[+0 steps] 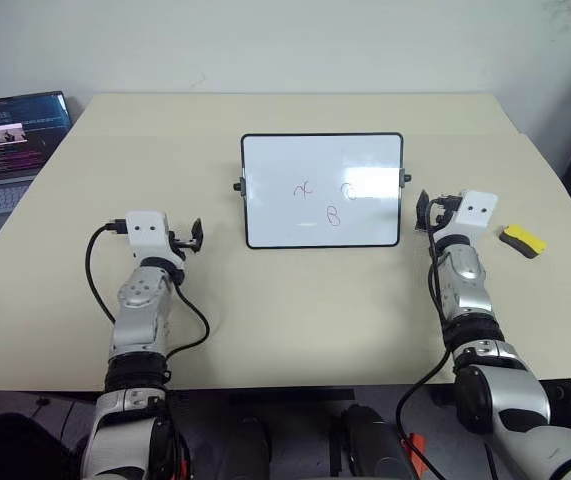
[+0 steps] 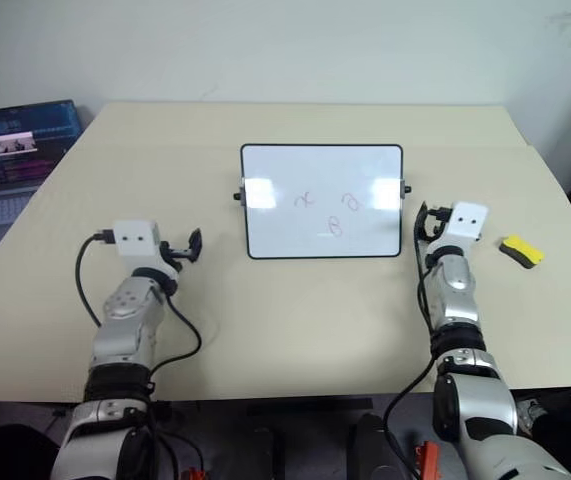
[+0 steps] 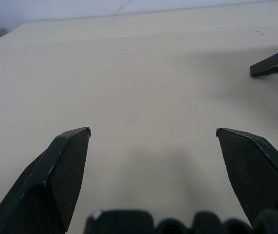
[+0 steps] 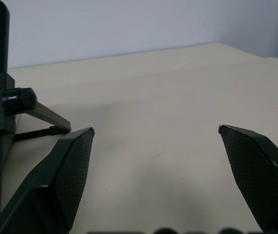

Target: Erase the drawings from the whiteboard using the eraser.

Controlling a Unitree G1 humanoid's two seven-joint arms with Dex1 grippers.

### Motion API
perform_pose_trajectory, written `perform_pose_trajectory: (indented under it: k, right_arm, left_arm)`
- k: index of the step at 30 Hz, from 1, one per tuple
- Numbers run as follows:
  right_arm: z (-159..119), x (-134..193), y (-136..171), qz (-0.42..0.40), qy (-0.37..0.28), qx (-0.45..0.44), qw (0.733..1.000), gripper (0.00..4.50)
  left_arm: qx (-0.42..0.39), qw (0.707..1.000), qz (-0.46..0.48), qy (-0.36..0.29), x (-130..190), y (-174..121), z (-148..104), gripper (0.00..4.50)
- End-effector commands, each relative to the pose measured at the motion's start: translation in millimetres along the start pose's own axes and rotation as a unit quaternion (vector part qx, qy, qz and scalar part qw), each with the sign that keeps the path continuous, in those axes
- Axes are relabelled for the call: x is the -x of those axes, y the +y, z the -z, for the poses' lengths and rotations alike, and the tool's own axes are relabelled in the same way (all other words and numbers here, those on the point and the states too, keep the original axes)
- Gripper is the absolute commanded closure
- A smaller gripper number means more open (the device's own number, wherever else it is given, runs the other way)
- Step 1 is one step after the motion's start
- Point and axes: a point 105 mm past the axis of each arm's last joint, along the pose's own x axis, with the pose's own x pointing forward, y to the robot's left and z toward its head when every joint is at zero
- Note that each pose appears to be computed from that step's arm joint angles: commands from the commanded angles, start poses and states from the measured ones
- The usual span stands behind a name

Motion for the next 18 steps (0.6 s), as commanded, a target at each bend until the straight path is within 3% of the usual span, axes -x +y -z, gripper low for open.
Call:
perform_pose_trajectory:
  k: [1, 18]
  right_arm:
    - [-12.6, -4.2, 9.9, -0.015, -0.024, -0.003, 1.0, 0.02]
    - [-10.2, 2.4, -12.5, 0.007, -0.02, 0.009, 1.0, 0.02]
  left_arm:
    - [0.002, 0.999, -0.014, -0.029, 0.9, 10.8, -20.1, 0.0]
    - [-0.002, 0.999, 0.03, -0.039, 2.6, -7.8, -28.1, 0.0]
